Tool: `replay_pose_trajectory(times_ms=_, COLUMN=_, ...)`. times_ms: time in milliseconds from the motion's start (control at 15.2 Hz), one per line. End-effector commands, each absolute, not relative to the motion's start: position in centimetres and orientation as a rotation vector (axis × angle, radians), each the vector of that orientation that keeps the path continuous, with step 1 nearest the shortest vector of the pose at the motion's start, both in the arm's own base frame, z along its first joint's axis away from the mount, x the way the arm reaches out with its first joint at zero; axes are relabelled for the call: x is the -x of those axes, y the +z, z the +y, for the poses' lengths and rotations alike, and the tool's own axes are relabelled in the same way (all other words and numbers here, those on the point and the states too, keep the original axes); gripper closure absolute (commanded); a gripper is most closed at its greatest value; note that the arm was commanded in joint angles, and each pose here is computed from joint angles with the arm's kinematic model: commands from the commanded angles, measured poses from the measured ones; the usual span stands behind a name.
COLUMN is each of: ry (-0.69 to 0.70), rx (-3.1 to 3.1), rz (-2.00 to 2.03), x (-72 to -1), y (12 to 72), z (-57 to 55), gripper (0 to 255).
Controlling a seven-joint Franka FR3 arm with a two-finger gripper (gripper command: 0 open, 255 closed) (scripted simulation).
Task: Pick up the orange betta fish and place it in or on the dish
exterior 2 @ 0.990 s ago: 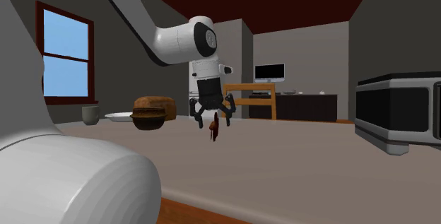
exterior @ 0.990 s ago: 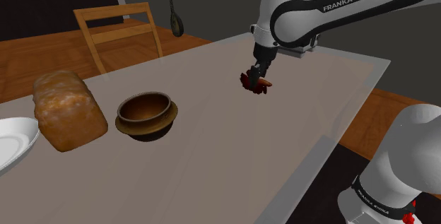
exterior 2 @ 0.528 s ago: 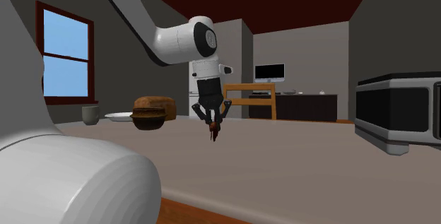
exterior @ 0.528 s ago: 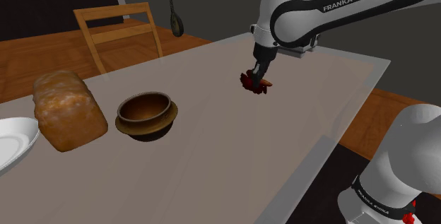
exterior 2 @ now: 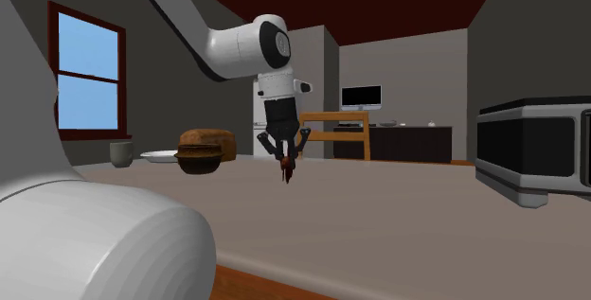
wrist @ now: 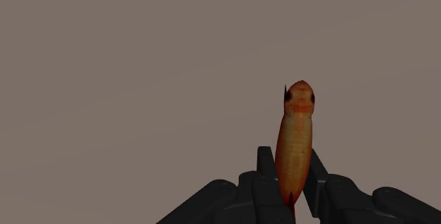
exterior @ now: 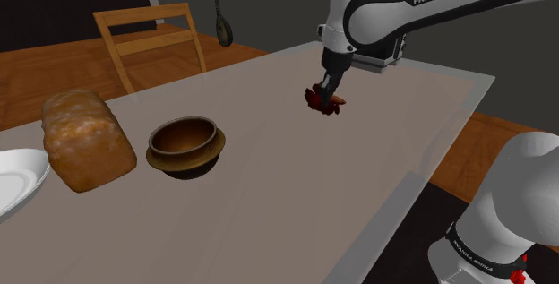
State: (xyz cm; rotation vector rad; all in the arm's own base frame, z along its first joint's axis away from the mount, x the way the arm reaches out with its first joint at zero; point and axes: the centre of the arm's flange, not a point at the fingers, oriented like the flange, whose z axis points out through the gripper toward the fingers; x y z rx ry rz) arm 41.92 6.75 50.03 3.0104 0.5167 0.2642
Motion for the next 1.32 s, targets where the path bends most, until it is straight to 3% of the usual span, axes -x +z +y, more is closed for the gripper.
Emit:
replay_pose_trajectory(times_ms=0, ry=0.264, rx=-3.011, rz=0.516, x=-41.9, y=51.1, z=6.8, gripper=255)
replay_pose_trajectory(times_ms=1254, ry=0.264, rx=-3.011, rz=0.516, x=-41.9, y=61.1, z=6.8, gripper=255)
